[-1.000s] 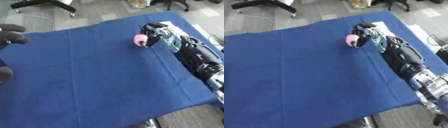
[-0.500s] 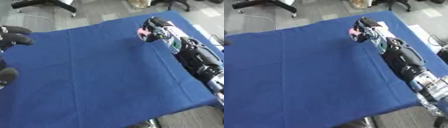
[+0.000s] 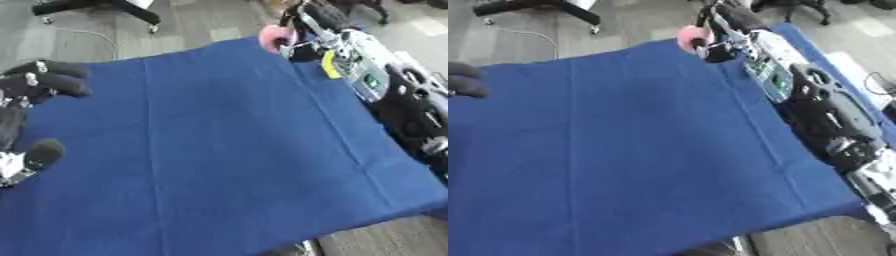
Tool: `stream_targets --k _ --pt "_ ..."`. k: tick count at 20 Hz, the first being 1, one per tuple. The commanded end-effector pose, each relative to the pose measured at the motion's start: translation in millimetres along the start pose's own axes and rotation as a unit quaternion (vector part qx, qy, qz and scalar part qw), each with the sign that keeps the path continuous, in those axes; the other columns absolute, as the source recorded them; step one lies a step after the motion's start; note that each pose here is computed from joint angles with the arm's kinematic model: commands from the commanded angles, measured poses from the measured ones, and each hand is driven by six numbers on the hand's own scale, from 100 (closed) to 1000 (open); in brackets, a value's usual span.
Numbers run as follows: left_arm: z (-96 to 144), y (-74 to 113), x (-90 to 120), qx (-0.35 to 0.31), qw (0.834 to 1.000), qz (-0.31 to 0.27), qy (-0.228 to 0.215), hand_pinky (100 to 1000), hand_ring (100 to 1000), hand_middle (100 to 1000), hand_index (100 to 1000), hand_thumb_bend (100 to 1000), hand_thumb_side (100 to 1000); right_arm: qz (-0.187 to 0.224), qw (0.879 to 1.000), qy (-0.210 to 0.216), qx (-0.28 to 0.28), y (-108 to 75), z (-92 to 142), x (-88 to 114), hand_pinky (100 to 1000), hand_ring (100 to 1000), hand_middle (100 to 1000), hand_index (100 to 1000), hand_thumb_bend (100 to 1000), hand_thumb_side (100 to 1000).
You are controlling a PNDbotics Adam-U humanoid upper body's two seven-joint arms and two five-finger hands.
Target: Pick up the objects with one hand, pass them to the other hand, and then place them into the box on the other side of the table.
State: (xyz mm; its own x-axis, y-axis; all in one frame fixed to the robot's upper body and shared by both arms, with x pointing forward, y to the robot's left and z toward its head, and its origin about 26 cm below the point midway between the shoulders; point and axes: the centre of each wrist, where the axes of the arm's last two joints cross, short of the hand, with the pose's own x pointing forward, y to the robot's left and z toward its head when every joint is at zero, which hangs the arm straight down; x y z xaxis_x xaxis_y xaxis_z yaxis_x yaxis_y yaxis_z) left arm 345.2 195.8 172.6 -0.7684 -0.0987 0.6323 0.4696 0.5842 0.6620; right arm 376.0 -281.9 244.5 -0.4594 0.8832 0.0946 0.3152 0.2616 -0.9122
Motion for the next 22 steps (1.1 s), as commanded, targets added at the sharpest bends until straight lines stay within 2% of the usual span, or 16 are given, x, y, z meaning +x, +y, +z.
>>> stream_targets --k 1,4,10,12,16,22 --pt "-0.8 4.9 1.1 -0.041 0.999 -0.020 0.001 762 703 770 735 597 661 -0.002 0.996 -0.080 -0.035 -42.3 6.0 40.1 696 376 186 366 100 100" --pt "-2.3 1.3 -0.9 -0.083 0.996 -0.027 0.001 765 703 769 736 598 665 -0.028 0.988 -0.144 -0.042 -59.7 16.8 73.3 696 379 190 368 100 100" --pt "-1.6 -5.6 -8.4 -0.142 0.989 -0.035 0.009 767 704 769 739 597 667 -0.062 0.968 -0.238 -0.037 -60.7 11.9 96.3 697 387 197 372 100 100" --pt "-1.1 -7.2 -11.2 -0.152 0.988 -0.039 0.013 768 705 769 741 590 669 -0.071 0.963 -0.259 -0.035 -58.9 9.4 102.5 695 384 196 372 100 122" --pt "1.3 -9.2 -17.5 -0.172 0.984 -0.049 0.025 772 711 772 748 580 673 -0.091 0.954 -0.285 -0.028 -55.3 5.6 113.0 693 380 195 372 100 100" --pt "6.2 -10.9 -29.7 -0.178 0.981 -0.065 0.051 776 723 787 767 584 671 -0.110 0.945 -0.306 -0.023 -51.2 2.3 123.6 689 373 192 371 100 100"
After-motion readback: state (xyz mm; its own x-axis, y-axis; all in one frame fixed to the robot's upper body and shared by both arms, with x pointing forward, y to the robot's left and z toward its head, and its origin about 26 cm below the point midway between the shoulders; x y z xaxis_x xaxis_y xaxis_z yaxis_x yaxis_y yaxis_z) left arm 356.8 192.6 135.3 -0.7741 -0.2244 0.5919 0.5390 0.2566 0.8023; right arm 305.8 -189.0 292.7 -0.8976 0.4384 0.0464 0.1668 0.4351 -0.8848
